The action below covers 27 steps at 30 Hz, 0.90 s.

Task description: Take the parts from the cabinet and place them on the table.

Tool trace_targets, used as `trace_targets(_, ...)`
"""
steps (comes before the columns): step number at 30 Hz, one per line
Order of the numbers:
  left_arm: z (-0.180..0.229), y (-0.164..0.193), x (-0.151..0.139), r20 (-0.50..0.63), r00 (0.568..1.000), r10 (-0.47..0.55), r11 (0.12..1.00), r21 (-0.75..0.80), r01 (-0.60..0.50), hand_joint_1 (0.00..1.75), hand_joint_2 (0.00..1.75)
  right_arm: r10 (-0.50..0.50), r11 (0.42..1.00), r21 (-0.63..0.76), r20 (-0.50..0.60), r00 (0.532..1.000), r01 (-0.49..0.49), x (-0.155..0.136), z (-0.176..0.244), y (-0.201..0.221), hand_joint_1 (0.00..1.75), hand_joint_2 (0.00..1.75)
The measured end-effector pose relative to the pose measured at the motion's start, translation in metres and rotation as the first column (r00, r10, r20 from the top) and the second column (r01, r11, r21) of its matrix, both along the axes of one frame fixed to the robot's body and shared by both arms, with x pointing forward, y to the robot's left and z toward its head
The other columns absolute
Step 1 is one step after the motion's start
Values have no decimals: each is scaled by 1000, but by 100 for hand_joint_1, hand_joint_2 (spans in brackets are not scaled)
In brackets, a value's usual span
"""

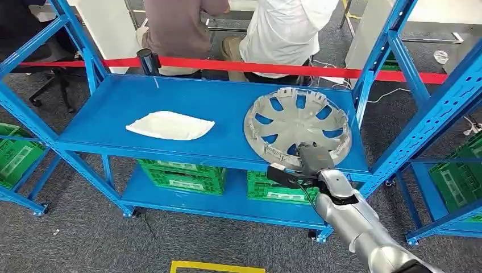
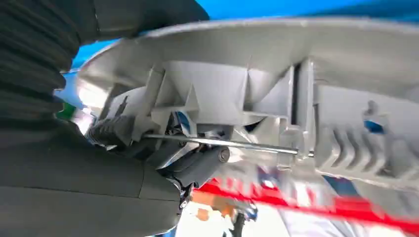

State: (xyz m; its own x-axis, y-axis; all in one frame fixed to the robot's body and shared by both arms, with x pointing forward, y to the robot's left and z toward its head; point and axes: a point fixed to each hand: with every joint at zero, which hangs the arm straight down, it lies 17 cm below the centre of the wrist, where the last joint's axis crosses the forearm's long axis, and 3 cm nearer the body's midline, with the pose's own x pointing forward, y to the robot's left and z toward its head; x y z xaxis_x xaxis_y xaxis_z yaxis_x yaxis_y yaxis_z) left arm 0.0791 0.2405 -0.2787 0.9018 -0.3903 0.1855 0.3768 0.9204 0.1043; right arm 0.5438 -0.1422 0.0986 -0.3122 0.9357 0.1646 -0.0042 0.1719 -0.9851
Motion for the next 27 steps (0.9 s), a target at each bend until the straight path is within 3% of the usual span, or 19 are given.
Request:
trace_targets(5,0,0,1,0,1000,-16,1000,5,16,0,0,32,997,60,235,971,-48,5,90,26,175,175)
trace_targets(9,0,1,2,1,1000,-29,1000,8,29,0,0,56,993,70,410,910,-93,-2,159,41,175,175)
trace_targets(18,2,0,12,21,999,-44,999,10,44,0,0,77,984,87,585,807,-158,-17,263,67,175,175)
trace_targets(27,3,-2,18,19,998,-67,998,12,67,0,0,102,976,48,763,639,-212,-51,342,89,175,175)
